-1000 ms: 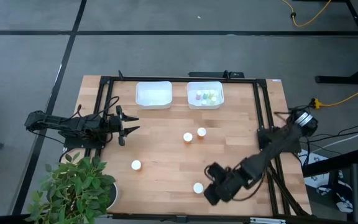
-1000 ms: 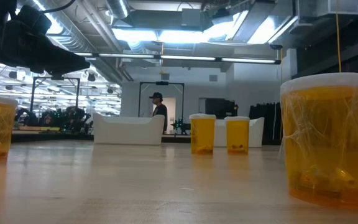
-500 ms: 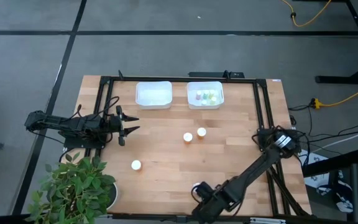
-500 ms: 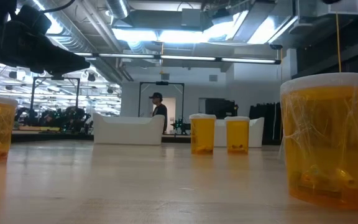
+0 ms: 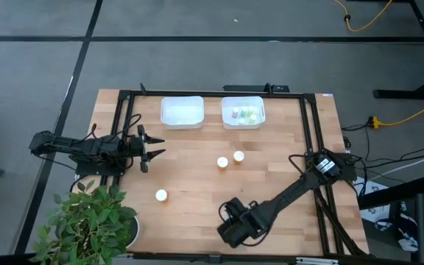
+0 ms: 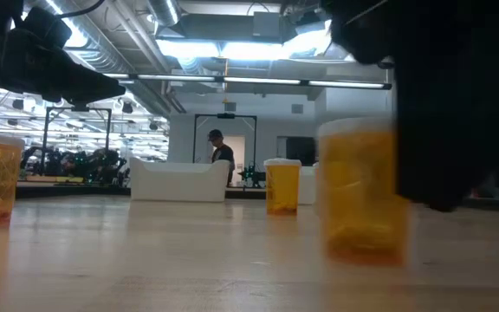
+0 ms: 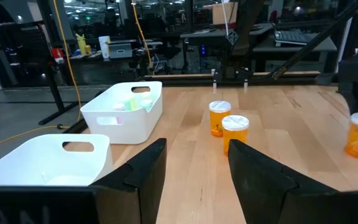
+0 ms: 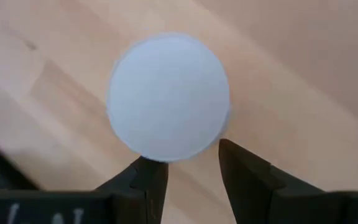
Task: Pick and place medicine bottles into bin by pill shape (circle, oval)
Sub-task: Prepare the orange bottles
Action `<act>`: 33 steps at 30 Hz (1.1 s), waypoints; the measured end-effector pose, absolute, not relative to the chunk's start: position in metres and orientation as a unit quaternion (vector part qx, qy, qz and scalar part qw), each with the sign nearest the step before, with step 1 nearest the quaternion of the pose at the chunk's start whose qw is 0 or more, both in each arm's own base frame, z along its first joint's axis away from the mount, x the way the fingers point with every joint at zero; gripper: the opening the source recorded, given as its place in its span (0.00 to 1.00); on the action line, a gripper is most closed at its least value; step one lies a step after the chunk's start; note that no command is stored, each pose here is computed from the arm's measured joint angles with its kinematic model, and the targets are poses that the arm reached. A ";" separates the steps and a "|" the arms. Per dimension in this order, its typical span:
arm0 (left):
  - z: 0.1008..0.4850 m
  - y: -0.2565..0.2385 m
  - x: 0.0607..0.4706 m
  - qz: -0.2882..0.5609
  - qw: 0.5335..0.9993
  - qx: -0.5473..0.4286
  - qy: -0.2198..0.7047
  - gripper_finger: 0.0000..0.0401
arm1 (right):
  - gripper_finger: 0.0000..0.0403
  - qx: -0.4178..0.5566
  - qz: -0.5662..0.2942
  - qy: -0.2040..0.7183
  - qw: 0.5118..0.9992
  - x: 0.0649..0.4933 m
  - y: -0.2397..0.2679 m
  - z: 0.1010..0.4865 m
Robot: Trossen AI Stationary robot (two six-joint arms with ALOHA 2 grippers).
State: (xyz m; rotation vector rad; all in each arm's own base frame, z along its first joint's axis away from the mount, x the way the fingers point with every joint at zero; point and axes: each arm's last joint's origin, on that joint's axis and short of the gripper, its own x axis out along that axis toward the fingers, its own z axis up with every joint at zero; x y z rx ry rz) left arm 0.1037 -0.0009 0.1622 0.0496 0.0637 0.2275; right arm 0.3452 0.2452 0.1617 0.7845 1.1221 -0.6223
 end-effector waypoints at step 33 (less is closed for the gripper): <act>0.162 -0.001 0.104 0.113 0.993 0.025 0.032 0.42 | 0.36 0.371 -0.343 0.334 0.796 0.447 0.057 0.173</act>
